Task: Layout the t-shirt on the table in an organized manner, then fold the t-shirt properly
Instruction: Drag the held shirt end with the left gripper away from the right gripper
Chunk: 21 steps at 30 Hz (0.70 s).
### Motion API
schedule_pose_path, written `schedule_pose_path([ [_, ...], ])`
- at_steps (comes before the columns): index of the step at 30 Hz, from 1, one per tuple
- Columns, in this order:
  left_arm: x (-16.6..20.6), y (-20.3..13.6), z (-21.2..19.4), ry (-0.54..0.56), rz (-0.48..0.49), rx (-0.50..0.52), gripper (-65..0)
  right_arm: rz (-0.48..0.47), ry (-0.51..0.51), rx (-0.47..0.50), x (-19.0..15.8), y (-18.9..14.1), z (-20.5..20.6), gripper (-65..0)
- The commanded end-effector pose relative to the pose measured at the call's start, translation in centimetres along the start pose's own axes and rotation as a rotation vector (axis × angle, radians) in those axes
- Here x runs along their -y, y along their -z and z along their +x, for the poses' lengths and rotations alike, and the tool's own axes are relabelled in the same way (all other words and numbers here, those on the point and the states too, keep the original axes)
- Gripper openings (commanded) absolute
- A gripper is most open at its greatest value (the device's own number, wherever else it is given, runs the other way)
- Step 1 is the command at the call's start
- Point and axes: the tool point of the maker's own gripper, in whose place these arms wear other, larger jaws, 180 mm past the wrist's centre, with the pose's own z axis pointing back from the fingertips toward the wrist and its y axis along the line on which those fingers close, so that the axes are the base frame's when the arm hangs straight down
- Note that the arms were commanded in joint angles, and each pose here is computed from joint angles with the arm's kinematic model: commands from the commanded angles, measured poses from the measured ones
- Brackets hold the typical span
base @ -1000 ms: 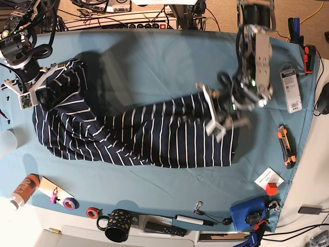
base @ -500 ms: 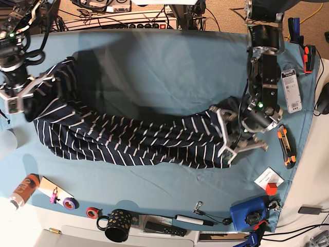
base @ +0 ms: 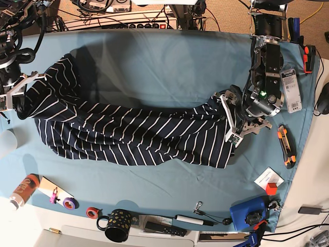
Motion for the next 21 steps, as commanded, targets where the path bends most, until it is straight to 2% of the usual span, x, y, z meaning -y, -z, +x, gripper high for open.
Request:
schedule_pose_path([
  [1,-1.2,-0.9,2.2,0.013,0.046,0.069,-27.2,-0.017,-0.020,0.026,0.5,-0.3,0.9,-65.0],
  [4,-1.8,-2.0,5.4,0.049,0.076,0.191,-27.2,-0.017,-0.019,0.003,0.5,-0.3,0.5,-65.0],
  [7,-1.1,-3.0,9.4,0.105,0.013,0.334,-27.2,-0.017,-0.019,0.000,0.5,-0.3,0.4,-65.0],
  [9,-1.1,-3.0,11.5,0.112,-0.022,0.375,-27.2,-0.017,-0.019,-0.003,0.5,-0.3,0.4,-65.0],
  [13,-2.8,-0.7,13.6,0.103,-0.030,0.333,-27.2,-0.017,-0.020,-0.012,0.5,-0.3,0.2,-65.0],
  [21,-6.4,5.8,12.9,-0.043,-0.108,0.106,-27.2,-0.017,-0.020,-0.028,0.5,-0.3,-0.1,-65.0],
])
